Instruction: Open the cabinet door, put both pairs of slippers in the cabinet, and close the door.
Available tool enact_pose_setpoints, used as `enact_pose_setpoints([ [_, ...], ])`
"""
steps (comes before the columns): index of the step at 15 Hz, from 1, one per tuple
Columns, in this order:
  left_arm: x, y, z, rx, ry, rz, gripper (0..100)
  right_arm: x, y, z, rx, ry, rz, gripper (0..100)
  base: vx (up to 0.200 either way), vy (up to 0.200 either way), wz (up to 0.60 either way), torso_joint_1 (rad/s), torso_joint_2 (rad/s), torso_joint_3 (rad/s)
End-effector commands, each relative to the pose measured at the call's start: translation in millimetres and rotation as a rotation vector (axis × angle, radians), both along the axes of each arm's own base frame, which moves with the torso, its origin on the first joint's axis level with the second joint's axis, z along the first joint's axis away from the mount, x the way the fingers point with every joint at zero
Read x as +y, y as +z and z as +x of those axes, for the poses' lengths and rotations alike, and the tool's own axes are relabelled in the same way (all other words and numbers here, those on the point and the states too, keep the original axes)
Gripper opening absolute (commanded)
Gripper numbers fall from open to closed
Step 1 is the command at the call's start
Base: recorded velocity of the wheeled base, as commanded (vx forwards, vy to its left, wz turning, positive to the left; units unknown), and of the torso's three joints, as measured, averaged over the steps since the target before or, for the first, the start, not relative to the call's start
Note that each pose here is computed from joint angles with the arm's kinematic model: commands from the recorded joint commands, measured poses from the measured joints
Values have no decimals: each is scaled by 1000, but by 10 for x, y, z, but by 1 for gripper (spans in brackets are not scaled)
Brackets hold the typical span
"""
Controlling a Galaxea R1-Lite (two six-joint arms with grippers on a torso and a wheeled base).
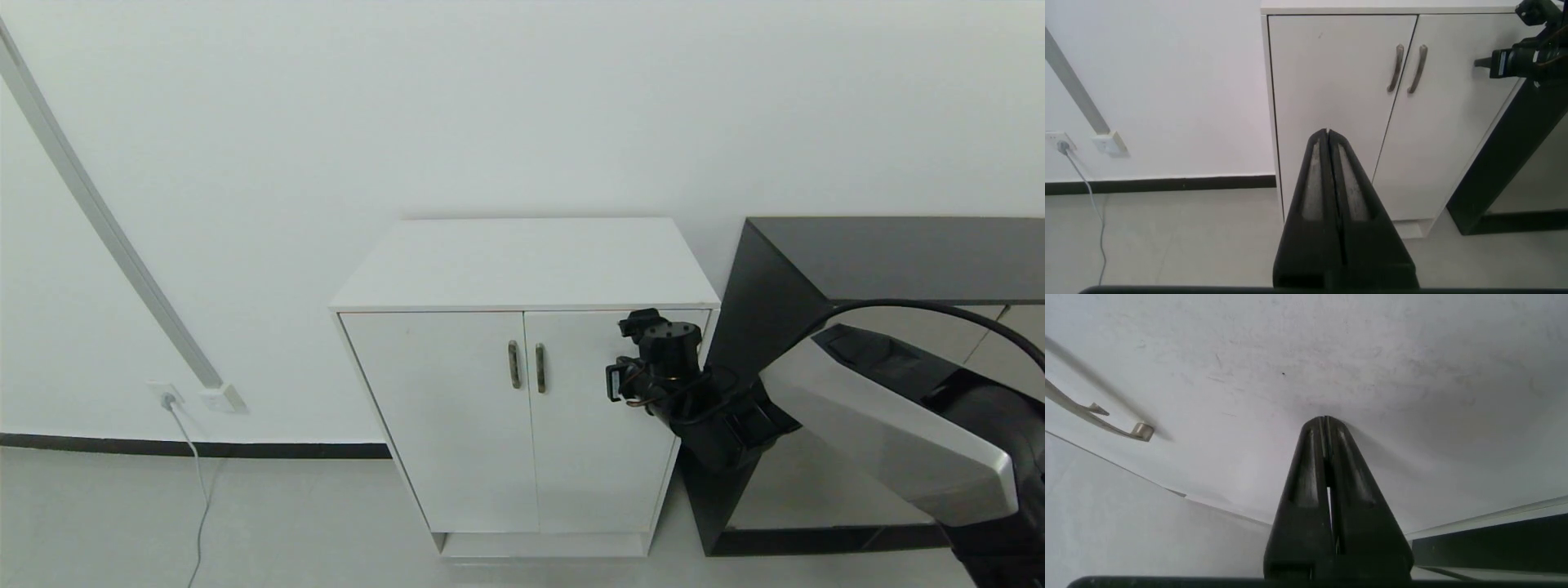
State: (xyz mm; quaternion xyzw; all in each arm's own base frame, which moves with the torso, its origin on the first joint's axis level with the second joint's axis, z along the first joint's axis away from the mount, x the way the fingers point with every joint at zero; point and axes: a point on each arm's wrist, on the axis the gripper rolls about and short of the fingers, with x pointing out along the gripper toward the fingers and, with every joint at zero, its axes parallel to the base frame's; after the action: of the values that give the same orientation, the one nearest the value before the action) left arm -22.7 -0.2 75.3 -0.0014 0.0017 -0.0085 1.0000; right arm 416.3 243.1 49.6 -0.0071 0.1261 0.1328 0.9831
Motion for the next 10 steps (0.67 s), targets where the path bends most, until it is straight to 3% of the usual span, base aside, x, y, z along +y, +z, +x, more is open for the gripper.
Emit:
enact_pose_setpoints([
  [1, 0, 0, 0, 0, 0, 0, 0, 4, 10, 0, -4, 0, 0, 0, 0, 0, 0, 0, 0, 0],
  [10, 0, 0, 0, 0, 0, 0, 0, -2, 6, 5, -8, 0, -10, 0, 0, 0, 0, 0, 0, 0],
])
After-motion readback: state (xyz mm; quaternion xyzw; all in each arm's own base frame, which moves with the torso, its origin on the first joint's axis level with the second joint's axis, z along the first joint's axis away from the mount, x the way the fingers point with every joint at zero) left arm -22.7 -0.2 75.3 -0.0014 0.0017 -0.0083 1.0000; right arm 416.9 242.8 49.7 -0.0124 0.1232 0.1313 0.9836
